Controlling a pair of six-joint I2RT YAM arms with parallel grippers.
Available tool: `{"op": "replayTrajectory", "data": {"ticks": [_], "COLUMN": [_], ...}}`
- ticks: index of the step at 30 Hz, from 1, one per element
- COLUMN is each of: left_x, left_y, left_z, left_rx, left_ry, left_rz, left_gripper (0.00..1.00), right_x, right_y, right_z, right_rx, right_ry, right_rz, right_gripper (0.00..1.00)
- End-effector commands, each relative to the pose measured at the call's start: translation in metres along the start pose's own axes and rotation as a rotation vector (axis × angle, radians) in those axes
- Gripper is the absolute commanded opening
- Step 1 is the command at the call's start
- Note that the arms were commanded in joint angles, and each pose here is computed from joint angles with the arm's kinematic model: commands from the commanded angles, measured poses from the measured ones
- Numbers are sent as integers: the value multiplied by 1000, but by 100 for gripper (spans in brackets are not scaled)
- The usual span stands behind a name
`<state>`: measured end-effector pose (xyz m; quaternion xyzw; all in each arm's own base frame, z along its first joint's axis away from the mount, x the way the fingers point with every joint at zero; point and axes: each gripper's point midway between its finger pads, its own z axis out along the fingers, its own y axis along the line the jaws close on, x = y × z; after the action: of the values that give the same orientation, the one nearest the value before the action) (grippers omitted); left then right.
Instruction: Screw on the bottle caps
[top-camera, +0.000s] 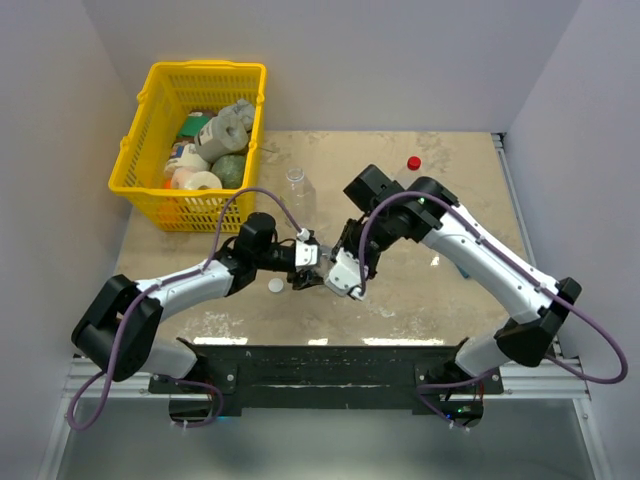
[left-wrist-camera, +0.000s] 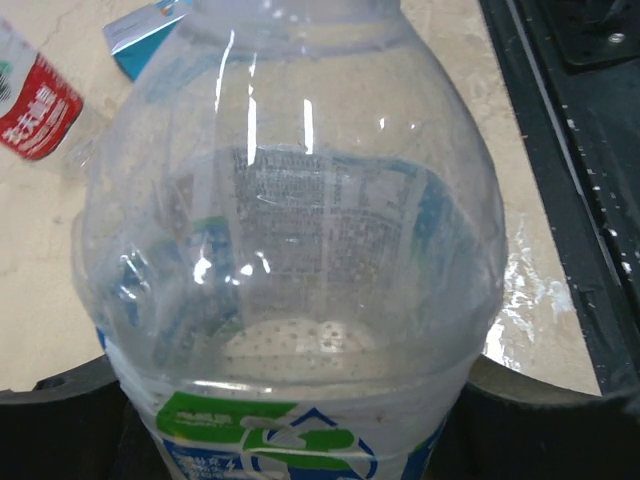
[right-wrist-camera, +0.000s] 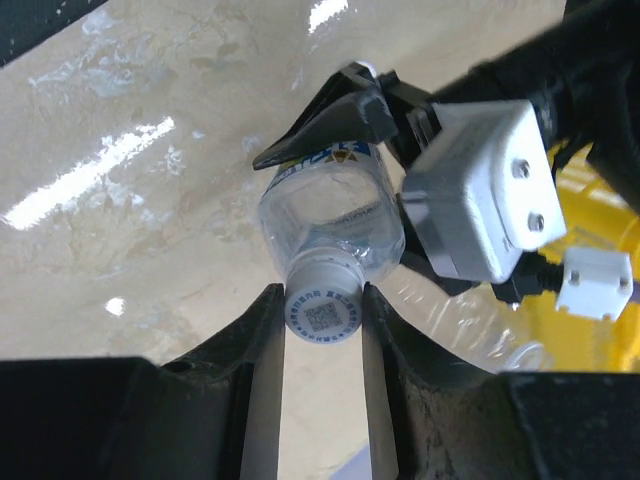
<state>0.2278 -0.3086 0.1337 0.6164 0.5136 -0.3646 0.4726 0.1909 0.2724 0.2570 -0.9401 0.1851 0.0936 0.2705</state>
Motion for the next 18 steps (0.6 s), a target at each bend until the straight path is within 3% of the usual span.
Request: {"op": "replayTrajectory", "data": {"ticks": [1,2,5,10,16,18], "left_x": [-27,-29,-40,-60,-74,-71], "left_y": [44,47,64,78,103,111], "left_z": [-10,-13,-27,-45,-60,-64], "left_rx": [-214,-256,-396,-548,-722,-776], "left_ry": [-44,-62,-99,-200,-273,-270], "left_rz": [91,94,90,37,-95,-129], "left_gripper": [0,0,0,0,0,0], "right_x": [5,9,13,32,52,52], "right_y": [12,15,16,5,-5,-9], "right_z": [11,20,29,33,36,36], "right_rx": [-81,-106,-119,-20,49,64], "right_ry": [5,7,-1,-20,-65,-94], "right_rz": [401,557,830,1266,1643,1681], "right_gripper": [15,15,13,7,0,0]}}
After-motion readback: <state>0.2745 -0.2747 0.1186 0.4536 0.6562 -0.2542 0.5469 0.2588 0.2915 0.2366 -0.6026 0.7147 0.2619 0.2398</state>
